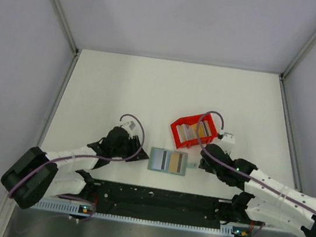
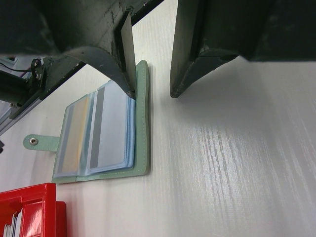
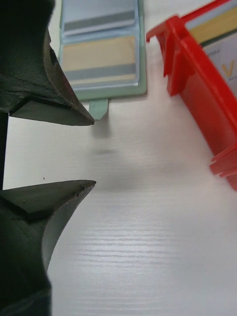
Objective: Put the credit cards into the card holder
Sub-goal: Close the card holder at the center of the board.
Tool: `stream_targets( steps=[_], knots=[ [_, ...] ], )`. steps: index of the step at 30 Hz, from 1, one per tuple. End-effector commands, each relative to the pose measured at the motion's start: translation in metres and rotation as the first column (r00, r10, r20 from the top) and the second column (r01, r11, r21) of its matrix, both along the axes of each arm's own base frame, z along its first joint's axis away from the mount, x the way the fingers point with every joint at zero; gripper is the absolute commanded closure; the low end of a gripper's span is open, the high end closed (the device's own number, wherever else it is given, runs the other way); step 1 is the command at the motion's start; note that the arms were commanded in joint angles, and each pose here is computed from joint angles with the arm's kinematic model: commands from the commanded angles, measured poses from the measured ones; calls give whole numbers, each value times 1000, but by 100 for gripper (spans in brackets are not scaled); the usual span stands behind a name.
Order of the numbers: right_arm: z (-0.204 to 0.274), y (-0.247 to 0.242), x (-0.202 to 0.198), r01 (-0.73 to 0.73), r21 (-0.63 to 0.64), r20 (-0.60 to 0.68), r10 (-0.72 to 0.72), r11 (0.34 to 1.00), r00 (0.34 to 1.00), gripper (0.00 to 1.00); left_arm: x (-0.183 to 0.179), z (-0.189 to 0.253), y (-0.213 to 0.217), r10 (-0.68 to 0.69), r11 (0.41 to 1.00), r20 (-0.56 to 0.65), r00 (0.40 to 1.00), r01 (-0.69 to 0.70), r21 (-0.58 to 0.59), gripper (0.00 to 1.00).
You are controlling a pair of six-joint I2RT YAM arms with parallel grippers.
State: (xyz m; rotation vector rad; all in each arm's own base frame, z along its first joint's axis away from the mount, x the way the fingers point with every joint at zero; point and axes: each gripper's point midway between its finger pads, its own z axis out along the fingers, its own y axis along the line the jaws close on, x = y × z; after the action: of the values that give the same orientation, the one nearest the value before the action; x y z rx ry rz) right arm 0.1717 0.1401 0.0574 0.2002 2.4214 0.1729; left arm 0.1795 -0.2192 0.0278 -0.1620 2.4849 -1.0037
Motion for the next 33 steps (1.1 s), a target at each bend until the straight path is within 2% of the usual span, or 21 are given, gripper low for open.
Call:
stream_targets(
  steps=[1, 5, 10, 16, 21, 24, 33],
  knots=[
    [37, 19, 15, -45, 88, 90, 37, 995, 995, 54, 3, 3, -1, -13, 1000, 15, 1000, 13, 11, 61],
    [35, 52, 15, -124, 191, 71, 112, 974, 991, 59, 4, 6, -3, -10, 1000, 18, 1000, 10, 2, 61],
    [41, 95, 13, -225, 307, 110, 200, 925, 974, 71, 2, 4, -2, -12, 1000, 12, 1000, 12, 0, 61],
    [22, 108, 15, -230, 271, 46, 226, 935, 973, 82, 2, 3, -2, -10, 1000, 9, 1000, 10, 2, 61],
    [-3, 104, 9, -196, 226, -40, 210, 954, 977, 83, 2, 4, -3, -13, 1000, 12, 1000, 13, 0, 61],
    [-12, 95, 9, -167, 211, -54, 182, 963, 982, 71, 2, 5, -4, -16, 1000, 12, 1000, 16, -5, 60],
    [-22, 85, 7, -157, 273, -56, 179, 949, 982, 64, 0, 7, -8, -38, 999, 18, 999, 39, -32, 58]
  ],
)
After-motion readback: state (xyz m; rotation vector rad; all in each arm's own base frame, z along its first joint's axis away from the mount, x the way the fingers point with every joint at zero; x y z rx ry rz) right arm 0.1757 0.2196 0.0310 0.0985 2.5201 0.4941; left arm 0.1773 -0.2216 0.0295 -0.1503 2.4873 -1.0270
